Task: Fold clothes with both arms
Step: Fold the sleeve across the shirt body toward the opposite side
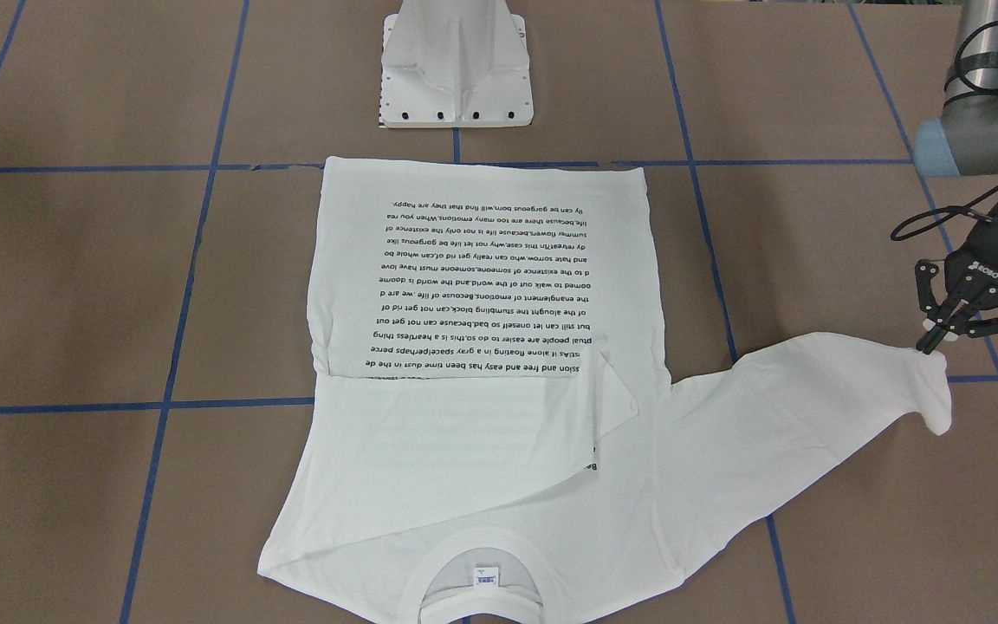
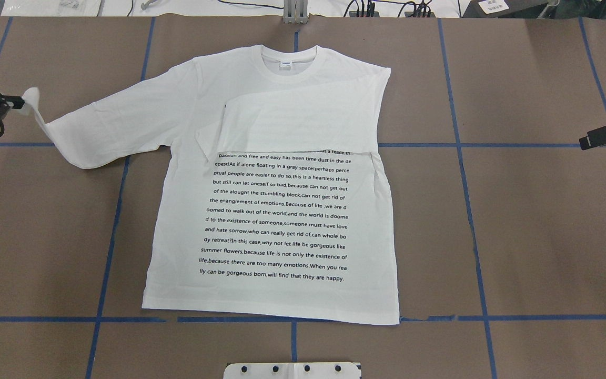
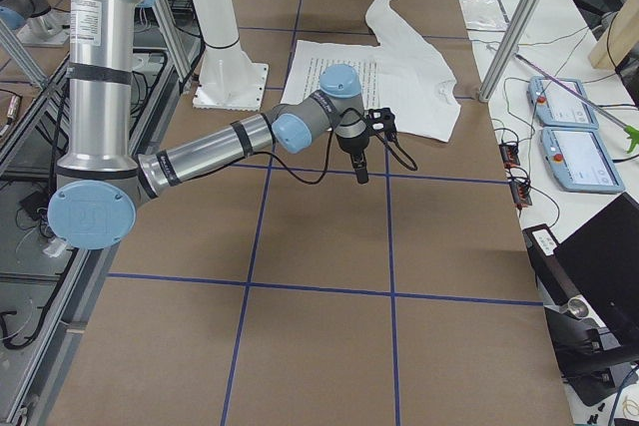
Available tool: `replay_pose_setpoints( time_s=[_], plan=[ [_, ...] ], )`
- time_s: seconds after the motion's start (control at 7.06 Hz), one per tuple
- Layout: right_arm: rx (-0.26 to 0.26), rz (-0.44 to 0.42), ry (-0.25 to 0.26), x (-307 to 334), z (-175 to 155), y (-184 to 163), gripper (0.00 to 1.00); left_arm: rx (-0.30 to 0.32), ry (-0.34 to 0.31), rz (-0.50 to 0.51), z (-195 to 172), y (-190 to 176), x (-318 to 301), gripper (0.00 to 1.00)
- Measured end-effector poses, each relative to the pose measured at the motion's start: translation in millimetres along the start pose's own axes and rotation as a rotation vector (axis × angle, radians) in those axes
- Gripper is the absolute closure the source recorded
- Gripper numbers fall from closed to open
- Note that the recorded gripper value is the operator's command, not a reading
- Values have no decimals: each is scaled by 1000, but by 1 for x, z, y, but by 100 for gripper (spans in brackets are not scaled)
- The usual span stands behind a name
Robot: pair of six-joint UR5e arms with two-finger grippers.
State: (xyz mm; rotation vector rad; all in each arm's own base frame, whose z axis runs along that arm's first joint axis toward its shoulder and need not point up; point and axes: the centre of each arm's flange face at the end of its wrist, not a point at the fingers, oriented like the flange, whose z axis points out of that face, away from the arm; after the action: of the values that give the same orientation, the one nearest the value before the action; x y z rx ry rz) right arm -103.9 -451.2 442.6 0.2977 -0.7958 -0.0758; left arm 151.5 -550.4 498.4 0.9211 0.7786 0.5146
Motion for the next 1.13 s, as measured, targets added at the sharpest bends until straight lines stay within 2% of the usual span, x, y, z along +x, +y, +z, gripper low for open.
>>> replay_pose_setpoints(
  time_s=[0.28, 0.43, 0.57, 0.85, 1.13],
  plan=[
    [2, 1, -1, 0, -1, -1, 0, 7, -3, -149, -10, -121, 25, 100],
    [4, 1, -1, -1, -1, -2, 0, 22, 20, -242, -8, -173, 48, 100],
    [5, 0, -1, -1, -1, -3, 0, 35, 73, -338, 3, -217, 89, 100],
    [8, 0, -1, -2, -1, -5, 0, 50, 165, -507, 31, -287, 193, 100],
    [10, 1, -1, -2, -1, -6, 0, 75, 222, -616, 58, -318, 307, 100]
  ],
)
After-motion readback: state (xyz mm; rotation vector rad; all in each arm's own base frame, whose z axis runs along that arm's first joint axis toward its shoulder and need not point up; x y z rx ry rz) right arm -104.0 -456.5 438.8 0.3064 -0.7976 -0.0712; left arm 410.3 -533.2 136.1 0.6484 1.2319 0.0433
